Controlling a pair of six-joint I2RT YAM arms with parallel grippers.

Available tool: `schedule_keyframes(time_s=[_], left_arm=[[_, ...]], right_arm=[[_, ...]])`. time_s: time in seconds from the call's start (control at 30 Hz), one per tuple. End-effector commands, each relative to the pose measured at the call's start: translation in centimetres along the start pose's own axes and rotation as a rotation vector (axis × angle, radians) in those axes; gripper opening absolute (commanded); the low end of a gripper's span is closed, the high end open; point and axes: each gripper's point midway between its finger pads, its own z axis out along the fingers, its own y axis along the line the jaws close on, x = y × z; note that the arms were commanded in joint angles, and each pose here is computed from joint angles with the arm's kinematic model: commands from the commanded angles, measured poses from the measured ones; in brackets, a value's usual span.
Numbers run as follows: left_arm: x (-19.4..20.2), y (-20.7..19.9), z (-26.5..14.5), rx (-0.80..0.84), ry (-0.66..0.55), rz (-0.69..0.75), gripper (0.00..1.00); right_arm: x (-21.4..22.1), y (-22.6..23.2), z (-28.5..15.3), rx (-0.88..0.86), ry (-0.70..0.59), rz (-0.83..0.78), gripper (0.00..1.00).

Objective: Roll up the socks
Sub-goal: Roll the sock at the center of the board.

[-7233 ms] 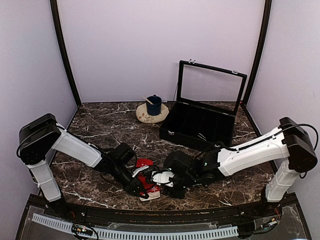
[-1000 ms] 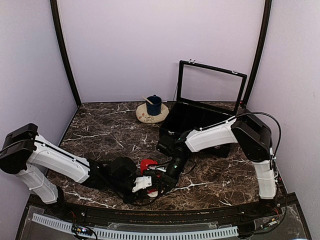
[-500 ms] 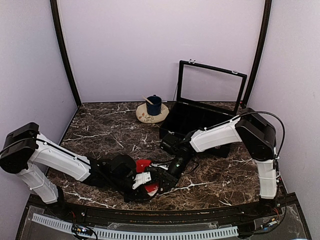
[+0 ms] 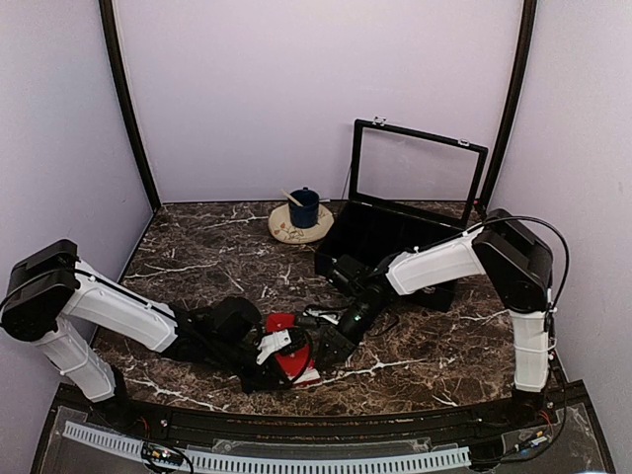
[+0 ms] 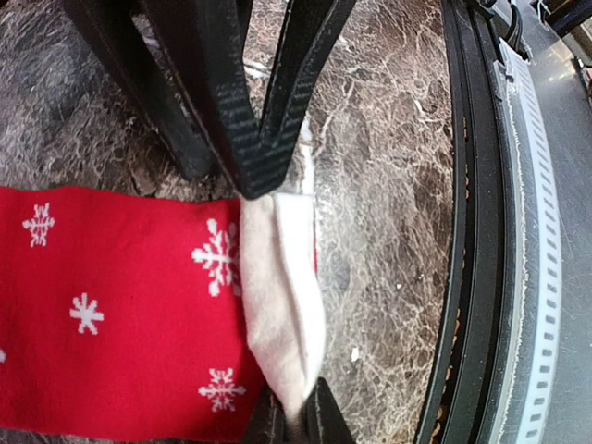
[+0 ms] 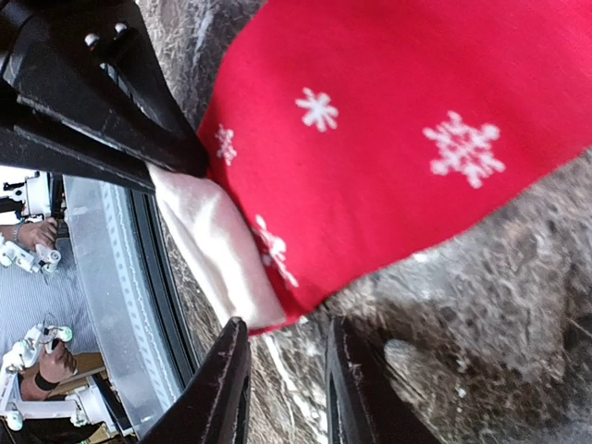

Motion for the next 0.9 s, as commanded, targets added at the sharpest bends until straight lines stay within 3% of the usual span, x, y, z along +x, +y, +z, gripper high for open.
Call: schedule_keyframes(time_s=[0.0,0.5,0.87], left_arm=[[2.9,0.0,0.0,0.039,0.077,-0.084,0.00],[4.0,-0.6,0.1,0.226,0.114,-0.271,0.00],[4.2,-0.2,0.4,0.304,0.150,-0.372,0.00]], right_arm=[[-1.1,-0.1,-1.3,0.043,-0.058,-0.021,0.27],[-1.7,-1.8,-3.5,0.233,-0.184,-0.083,0.25],[-1.3,-0.9,-5.2,0.511,-0.219,-0.290,0.24]])
